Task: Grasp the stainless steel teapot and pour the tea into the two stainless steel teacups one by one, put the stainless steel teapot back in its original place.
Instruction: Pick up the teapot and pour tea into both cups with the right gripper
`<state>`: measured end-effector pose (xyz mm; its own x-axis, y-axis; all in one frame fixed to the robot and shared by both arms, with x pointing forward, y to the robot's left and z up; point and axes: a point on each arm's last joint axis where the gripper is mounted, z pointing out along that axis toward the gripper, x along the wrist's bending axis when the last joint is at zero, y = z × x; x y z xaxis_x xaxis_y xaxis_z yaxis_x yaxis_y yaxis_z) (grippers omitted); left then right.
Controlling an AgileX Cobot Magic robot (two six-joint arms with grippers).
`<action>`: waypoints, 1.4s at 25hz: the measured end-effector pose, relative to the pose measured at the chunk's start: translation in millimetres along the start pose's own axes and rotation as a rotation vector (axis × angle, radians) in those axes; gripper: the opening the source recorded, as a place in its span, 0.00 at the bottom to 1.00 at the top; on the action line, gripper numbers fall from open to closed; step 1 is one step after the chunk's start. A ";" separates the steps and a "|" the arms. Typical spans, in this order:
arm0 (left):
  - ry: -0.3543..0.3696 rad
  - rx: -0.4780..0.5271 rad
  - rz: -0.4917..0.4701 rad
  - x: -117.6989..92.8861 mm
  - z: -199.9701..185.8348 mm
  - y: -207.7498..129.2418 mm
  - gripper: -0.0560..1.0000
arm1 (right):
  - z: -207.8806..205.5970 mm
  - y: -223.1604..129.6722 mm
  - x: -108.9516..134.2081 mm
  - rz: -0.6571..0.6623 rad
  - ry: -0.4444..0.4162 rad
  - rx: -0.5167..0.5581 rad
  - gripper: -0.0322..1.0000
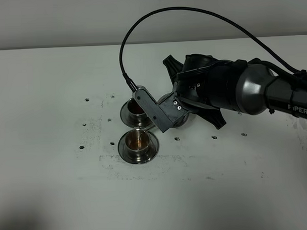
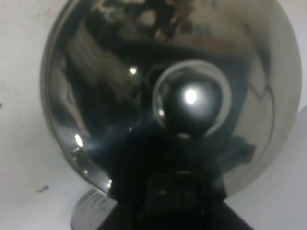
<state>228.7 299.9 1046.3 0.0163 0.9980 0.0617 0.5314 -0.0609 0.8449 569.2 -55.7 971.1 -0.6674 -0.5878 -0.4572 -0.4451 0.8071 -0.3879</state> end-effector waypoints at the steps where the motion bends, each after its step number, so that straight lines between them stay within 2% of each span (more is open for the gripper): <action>1: 0.000 0.000 0.000 0.0 0.0 0.0 0.51 | -0.1 0.2 -0.1 -0.003 -0.001 0.001 0.23; 35: 0.000 0.000 0.000 0.0 0.0 0.0 0.51 | -5.4 5.2 -5.1 -0.119 -0.057 0.060 0.23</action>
<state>228.7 299.9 1046.3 0.0163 0.9980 0.0617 0.5314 -0.0609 0.8449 567.1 -48.2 975.8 -0.5761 -0.6827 -0.4495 -0.4811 0.7278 -0.4887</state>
